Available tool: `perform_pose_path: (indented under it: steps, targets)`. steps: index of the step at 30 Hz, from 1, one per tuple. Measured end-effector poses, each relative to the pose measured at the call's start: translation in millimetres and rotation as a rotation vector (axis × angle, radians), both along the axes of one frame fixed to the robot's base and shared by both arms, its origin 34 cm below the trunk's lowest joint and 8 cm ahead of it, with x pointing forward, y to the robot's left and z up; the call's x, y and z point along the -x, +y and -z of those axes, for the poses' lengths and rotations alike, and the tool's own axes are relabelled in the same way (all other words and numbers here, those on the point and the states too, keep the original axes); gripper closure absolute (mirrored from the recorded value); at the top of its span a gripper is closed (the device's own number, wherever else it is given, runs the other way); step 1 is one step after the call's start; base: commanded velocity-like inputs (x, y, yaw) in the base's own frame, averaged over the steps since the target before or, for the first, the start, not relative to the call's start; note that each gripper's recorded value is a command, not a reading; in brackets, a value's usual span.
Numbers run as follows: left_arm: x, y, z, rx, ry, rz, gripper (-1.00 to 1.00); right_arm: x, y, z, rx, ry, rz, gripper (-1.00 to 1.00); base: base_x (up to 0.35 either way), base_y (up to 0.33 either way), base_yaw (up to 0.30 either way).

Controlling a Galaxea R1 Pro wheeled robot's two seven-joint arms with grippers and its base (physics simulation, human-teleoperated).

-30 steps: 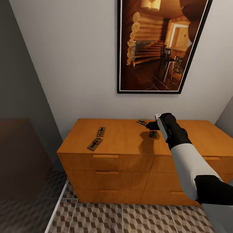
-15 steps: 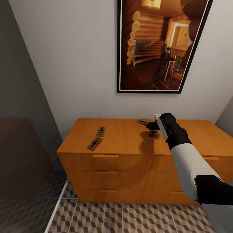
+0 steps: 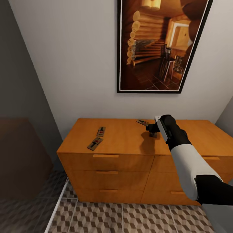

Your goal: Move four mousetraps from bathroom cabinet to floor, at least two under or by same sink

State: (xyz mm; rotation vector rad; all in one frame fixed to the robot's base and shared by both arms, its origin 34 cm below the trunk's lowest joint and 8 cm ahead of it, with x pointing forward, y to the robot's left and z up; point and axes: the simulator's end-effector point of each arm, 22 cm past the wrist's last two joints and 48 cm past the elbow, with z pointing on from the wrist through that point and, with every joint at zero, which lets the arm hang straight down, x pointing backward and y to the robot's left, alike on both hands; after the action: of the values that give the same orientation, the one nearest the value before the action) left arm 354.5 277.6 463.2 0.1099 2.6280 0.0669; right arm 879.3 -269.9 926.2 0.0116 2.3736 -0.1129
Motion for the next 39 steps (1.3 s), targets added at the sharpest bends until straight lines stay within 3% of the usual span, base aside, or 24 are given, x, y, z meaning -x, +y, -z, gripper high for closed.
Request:
perform_pose_path:
  steps: [39]
  targets:
    - [1, -1, 0, 0.001, 0.001, 0.000, -1.00, 4, 5, 12, -0.020, 0.022, -0.018, -1.00, 0.000, 0.000, 0.000]
